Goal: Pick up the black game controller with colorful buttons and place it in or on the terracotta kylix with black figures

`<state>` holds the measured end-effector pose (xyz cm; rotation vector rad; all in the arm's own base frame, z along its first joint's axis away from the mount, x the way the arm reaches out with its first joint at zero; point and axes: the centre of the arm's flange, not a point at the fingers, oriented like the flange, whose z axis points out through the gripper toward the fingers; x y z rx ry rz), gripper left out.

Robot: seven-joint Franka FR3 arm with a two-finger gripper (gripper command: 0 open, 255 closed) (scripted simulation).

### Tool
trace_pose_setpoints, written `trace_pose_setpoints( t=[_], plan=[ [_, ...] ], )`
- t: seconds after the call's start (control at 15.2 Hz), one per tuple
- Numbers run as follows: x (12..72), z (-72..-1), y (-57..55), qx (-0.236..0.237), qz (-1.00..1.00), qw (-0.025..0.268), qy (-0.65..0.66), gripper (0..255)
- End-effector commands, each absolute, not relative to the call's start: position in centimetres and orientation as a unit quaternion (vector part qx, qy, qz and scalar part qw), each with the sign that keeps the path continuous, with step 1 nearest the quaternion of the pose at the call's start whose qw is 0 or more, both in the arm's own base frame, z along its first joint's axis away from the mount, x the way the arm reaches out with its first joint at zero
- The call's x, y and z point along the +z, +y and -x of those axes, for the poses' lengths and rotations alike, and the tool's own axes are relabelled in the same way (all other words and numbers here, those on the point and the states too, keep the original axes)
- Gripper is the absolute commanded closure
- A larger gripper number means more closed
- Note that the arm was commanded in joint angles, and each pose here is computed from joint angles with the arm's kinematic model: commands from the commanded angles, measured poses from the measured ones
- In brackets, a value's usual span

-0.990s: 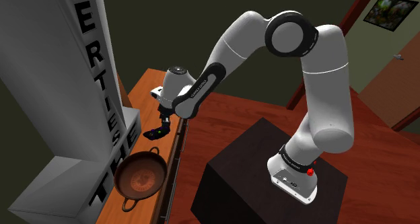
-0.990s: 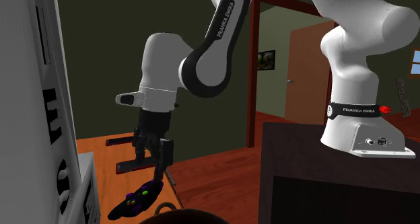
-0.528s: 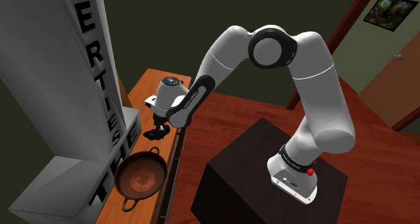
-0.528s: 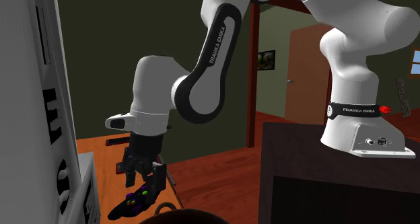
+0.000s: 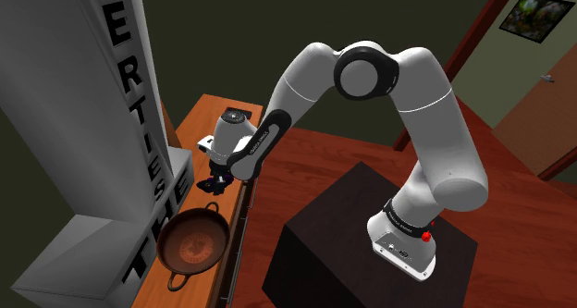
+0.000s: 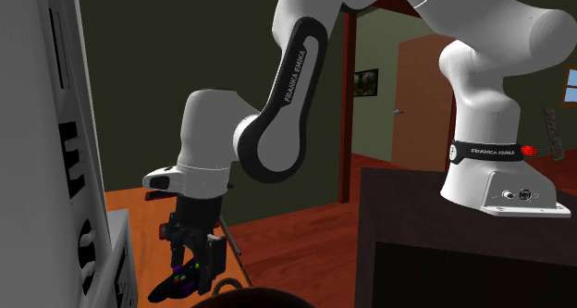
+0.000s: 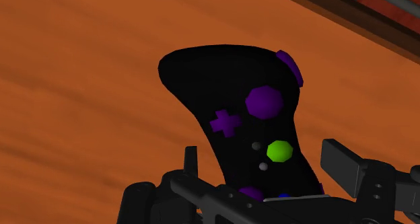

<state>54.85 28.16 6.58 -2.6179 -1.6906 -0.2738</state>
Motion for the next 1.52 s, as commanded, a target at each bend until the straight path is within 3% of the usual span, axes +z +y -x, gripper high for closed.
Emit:
trace_pose_setpoints(
  t=[0.0, 0.07, 0.13, 0.73, 1.45],
  plan=[
    [6.6, -54.9, 28.2, -0.088, 0.837, 0.007, -0.54, 0],
    [6.6, -54.9, 28.2, -0.088, 0.837, 0.007, -0.54, 0],
    [6.6, -54.9, 28.2, -0.088, 0.837, 0.007, -0.54, 255],
    [6.6, -54.9, 28.2, -0.088, 0.837, 0.007, -0.54, 255],
    [12.4, -54.9, 28.2, -0.088, 0.837, 0.007, -0.54, 255]
  ],
)
